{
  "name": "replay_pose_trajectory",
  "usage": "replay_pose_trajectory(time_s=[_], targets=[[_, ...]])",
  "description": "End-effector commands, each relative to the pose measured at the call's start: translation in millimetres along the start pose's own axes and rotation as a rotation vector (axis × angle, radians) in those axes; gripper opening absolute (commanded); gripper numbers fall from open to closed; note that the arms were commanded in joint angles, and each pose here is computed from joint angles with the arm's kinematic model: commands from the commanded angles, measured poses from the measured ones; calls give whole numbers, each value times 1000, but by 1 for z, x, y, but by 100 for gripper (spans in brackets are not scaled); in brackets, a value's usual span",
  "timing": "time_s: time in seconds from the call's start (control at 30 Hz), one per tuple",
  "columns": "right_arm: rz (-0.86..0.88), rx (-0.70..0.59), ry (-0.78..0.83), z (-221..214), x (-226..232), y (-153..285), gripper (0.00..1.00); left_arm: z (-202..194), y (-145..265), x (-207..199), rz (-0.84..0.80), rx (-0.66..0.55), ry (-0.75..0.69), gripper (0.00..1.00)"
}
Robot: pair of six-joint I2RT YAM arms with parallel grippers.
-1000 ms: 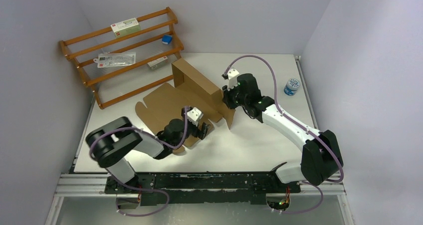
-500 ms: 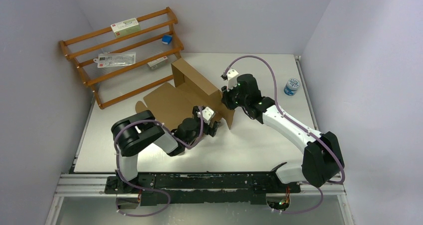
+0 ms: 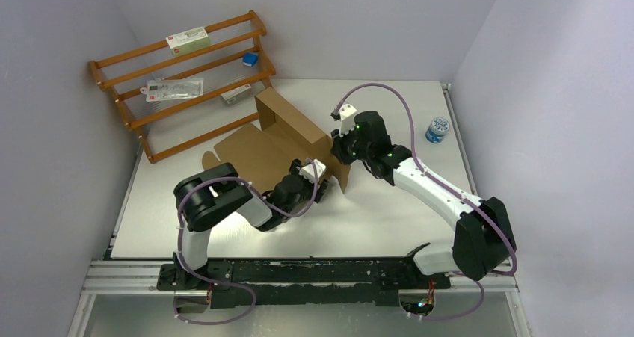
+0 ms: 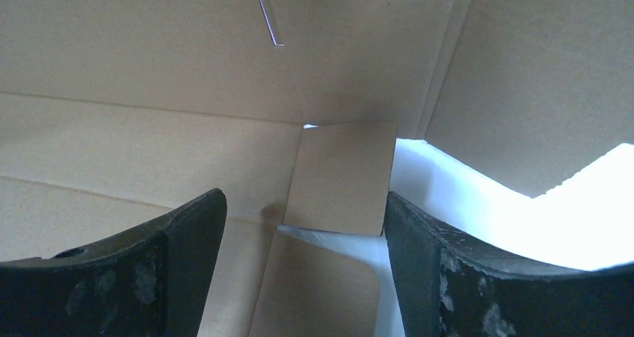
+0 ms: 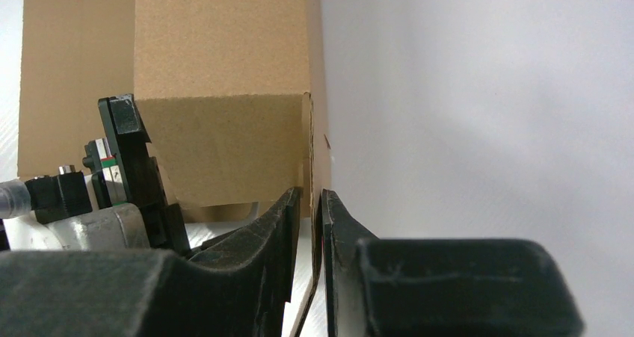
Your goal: Fold the paper box
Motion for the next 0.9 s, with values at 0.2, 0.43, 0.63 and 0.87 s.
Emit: replay_pose_trajectory(time_s=[0.2,0.43,0.63,0.87], targets=[[15,-25,7,4,5,3,22,17,-1,10,94,-37,119,70],[5,-31,-1,7,5,5,22,12,-3,24,80,-10,248,59],[3,-29,-4,7,5,3,22,11,-3,37,69,2,345,52],[-22,-14,-10,4,2,0,19,22,5,42,91,-27,347,52]])
Point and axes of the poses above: each gripper's point midway between its finger pads, its own y axis back along the fingers, its own x axis along the line the jaws close on, z = x × y, the point moved 5 cm from there along y, back along the fingers, and after that the axes turned 14 degrees about y, right-handed, at the moved point
